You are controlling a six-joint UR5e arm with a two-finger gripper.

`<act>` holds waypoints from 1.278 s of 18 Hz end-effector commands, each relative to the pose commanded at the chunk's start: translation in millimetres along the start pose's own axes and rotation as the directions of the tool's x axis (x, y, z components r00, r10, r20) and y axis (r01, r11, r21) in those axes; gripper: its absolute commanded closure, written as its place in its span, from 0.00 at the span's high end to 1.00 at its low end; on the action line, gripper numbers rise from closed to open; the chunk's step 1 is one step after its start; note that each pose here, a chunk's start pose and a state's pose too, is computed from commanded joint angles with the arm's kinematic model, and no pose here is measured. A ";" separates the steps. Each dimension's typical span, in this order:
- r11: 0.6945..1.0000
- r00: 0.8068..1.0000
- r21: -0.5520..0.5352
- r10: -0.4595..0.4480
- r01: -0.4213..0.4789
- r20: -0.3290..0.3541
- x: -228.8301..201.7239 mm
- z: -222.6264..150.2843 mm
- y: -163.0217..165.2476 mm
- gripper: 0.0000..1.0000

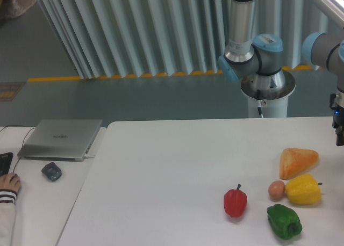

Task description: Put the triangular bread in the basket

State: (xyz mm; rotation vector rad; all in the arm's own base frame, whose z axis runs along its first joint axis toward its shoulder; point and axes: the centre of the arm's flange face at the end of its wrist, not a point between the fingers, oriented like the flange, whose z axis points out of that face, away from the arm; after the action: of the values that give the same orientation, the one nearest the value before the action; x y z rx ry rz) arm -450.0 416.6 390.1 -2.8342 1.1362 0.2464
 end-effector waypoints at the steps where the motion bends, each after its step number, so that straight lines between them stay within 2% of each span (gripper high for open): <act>1: 1.000 1.000 0.002 0.001 -0.001 -0.006 1.6 2.8 -1.2 1.00; 6: 1.000 1.000 0.010 -0.011 0.011 -0.029 9.1 15.4 -1.6 1.00; 9: 0.995 0.994 0.037 -0.094 0.096 -0.049 16.1 26.4 -8.1 1.00; 12: 0.994 0.993 0.029 -0.108 0.109 -0.039 14.5 26.9 -12.5 1.00; 14: 0.988 0.988 0.025 -0.150 0.151 -0.036 13.5 26.8 -14.0 1.00; 16: 0.983 0.983 0.028 -0.182 0.183 -0.029 10.0 23.4 -29.1 1.00; 19: 0.965 0.965 0.024 -0.259 0.260 -0.044 9.4 31.7 -46.7 1.00; 23: 0.981 0.979 -0.088 -0.183 0.175 -0.086 22.5 44.2 -47.6 1.00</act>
State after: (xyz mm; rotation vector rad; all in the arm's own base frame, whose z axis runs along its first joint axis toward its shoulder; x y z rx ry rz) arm -406.4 441.5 343.2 -3.0243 0.8961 0.1517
